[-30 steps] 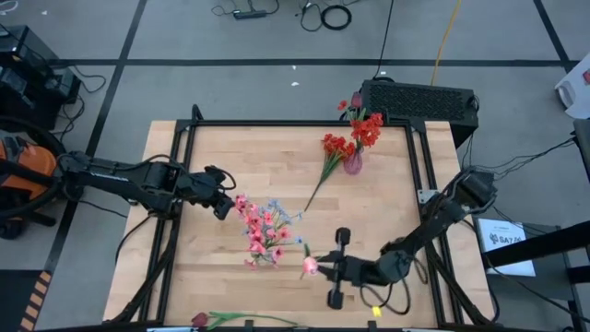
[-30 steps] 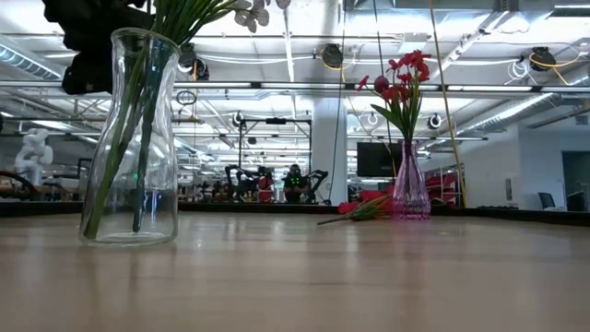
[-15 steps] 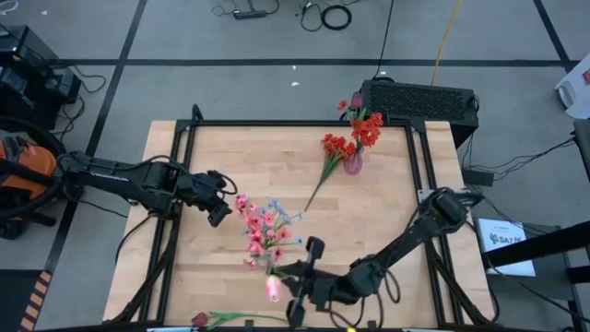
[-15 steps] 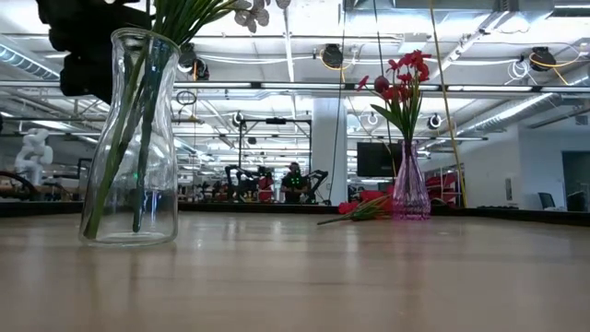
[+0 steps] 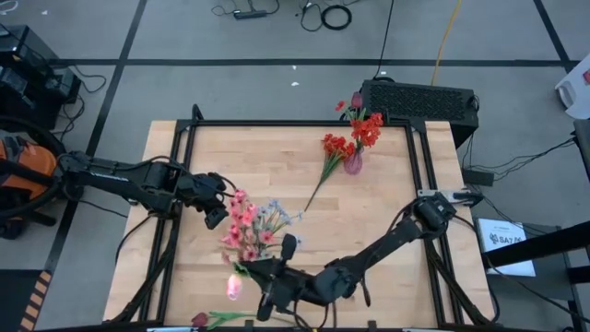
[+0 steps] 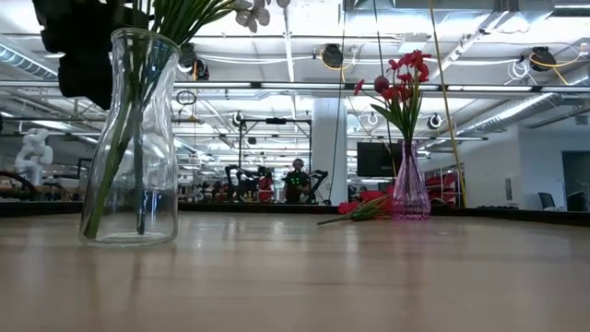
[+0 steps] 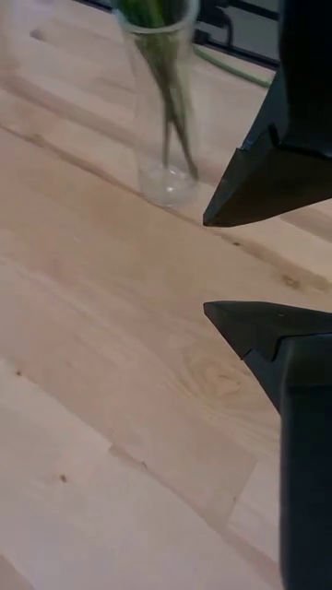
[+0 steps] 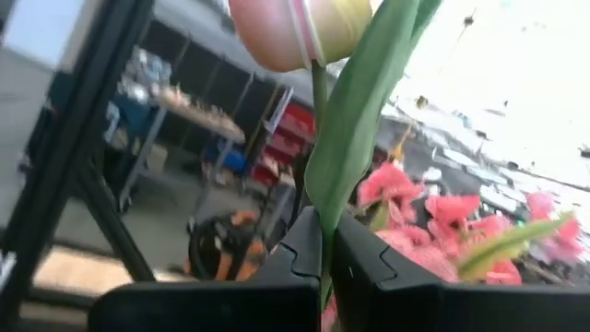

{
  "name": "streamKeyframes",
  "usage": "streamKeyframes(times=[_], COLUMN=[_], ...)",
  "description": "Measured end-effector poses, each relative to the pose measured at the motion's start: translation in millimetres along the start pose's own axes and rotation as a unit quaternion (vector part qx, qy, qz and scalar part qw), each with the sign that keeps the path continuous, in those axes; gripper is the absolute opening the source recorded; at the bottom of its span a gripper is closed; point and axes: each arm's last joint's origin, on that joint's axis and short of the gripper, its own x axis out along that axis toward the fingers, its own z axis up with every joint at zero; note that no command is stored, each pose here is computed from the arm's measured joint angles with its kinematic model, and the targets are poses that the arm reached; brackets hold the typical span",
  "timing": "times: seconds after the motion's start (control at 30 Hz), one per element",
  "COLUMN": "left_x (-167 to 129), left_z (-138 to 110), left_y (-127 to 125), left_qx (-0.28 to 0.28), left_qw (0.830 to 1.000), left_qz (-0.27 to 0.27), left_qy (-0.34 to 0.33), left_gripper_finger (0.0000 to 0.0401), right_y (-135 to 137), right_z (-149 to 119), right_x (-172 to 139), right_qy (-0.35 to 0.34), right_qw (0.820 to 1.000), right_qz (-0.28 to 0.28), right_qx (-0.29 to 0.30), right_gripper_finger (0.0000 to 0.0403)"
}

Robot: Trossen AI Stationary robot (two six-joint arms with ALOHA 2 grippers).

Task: Sort flowers into vase by color
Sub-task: Put the pink flower into the transparent vase

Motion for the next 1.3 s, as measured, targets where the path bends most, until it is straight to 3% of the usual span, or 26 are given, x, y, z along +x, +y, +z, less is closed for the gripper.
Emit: streamKeyframes(times=[0.3,0.8,1.3], left_x=[0.1,0.1,0.1], left_z=[-2.9,-2.8,-2.6], left_y=[-1.3,-1.5,-1.5], left_qx=[0.014,0.014,0.014], left_qw=[1.0,1.0,1.0], left_qz=[-0.001,-0.002,0.0], left_qy=[0.01,0.009,0.006], left_gripper_finger=[0.0148,0.0148,0.0148], right_y=[-5.3,-7.2,1.2], right_z=[4.4,-26.5,-82.4], right_x=[9.1,21.7,15.7], right_qy=[0.036,0.114,0.168], right_qw=[0.999,0.991,0.976], right_qz=[0.016,0.044,0.041], right_qx=[-0.015,0.059,0.132], right_gripper_finger=[0.0,0.0,0.0])
